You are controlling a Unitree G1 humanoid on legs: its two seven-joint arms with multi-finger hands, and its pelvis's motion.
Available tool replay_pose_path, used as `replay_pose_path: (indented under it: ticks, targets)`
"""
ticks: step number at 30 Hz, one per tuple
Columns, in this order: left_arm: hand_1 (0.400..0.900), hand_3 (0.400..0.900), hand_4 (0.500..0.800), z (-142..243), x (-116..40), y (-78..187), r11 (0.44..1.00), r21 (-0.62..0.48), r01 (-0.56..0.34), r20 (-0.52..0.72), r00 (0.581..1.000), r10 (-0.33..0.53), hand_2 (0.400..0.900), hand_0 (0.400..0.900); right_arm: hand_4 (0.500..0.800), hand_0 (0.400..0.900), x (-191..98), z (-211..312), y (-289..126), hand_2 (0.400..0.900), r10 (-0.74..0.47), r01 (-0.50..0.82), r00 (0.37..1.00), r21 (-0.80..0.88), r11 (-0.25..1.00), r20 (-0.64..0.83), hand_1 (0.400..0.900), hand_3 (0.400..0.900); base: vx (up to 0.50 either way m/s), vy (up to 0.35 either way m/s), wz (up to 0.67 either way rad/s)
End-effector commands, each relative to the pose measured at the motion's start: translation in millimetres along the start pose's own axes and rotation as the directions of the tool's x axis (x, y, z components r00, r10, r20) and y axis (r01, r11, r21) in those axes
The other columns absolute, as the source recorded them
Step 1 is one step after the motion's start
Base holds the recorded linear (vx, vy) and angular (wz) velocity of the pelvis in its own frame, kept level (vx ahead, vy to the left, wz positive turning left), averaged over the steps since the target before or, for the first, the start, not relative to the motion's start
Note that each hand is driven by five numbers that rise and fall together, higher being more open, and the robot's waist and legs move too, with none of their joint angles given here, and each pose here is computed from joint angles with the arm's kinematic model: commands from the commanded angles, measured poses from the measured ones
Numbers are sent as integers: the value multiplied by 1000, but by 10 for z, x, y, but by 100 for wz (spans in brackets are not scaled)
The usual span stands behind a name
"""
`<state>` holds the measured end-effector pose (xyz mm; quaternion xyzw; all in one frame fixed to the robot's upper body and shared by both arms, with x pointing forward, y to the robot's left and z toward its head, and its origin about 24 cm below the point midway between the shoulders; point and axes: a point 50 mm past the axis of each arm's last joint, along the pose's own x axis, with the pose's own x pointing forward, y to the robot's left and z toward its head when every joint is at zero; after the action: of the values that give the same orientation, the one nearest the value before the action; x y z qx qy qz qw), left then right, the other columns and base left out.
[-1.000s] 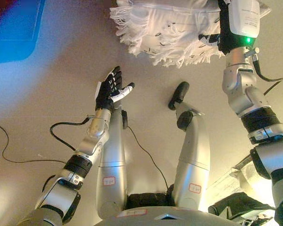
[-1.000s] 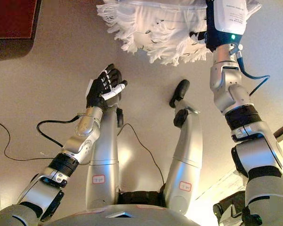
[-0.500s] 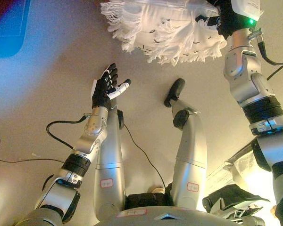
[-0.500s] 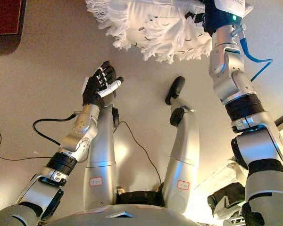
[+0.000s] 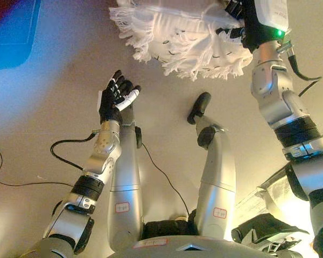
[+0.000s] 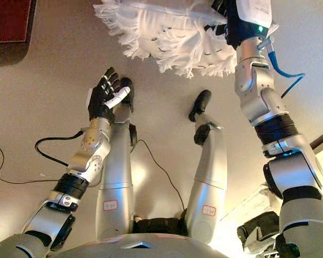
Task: Pick up the pillow and put it on the sofa.
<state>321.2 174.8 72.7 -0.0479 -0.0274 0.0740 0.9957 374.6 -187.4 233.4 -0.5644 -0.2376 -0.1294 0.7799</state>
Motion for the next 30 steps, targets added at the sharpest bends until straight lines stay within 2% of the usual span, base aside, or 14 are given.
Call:
replay_pose_path:
  ticks: [1, 7, 13, 21, 24, 26, 30]
  targets:
    - [900, 900, 800, -136, -133, 87, 997, -19, -77, 0, 997, 77, 900, 900, 500, 400, -5, 298, -470, 400, -281, 266, 946, 106, 958, 160, 400, 400, 0, 0, 0]
    - [900, 900, 800, -358, -147, 227, 985, 38, -171, -72, 982, 173, 900, 900, 500, 400, -186, 287, -385, 400, -295, 275, 934, 123, 954, 203, 400, 400, -27, 1, 0]
    - [900, 900, 800, -555, -184, 475, 963, 97, -252, -141, 954, 263, 900, 900, 500, 400, -280, 229, -314, 400, -258, 229, 942, 152, 961, 214, 400, 400, 63, -23, 1]
    - [900, 900, 800, -847, -490, 733, 957, 150, -250, -249, 927, 281, 900, 900, 500, 400, -647, 148, -220, 400, -214, 159, 956, 258, 953, 200, 400, 400, 140, 8, -8]
    - [900, 900, 800, -910, -573, 761, 958, 154, -241, -275, 921, 276, 900, 900, 500, 400, -714, 134, -271, 400, -237, 174, 952, 290, 941, 196, 400, 400, 136, 24, -11]
    - [900, 900, 800, -1026, -723, 832, 958, 169, -233, -326, 904, 278, 900, 900, 500, 400, -816, 84, -331, 400, -248, 182, 951, 312, 933, 184, 400, 400, 191, 33, -16]
    - [900, 900, 800, -1136, -846, 868, 958, 177, -226, -375, 885, 278, 900, 900, 500, 400, -860, 25, -508, 400, -302, 238, 936, 310, 921, 180, 400, 400, 142, 36, -7]
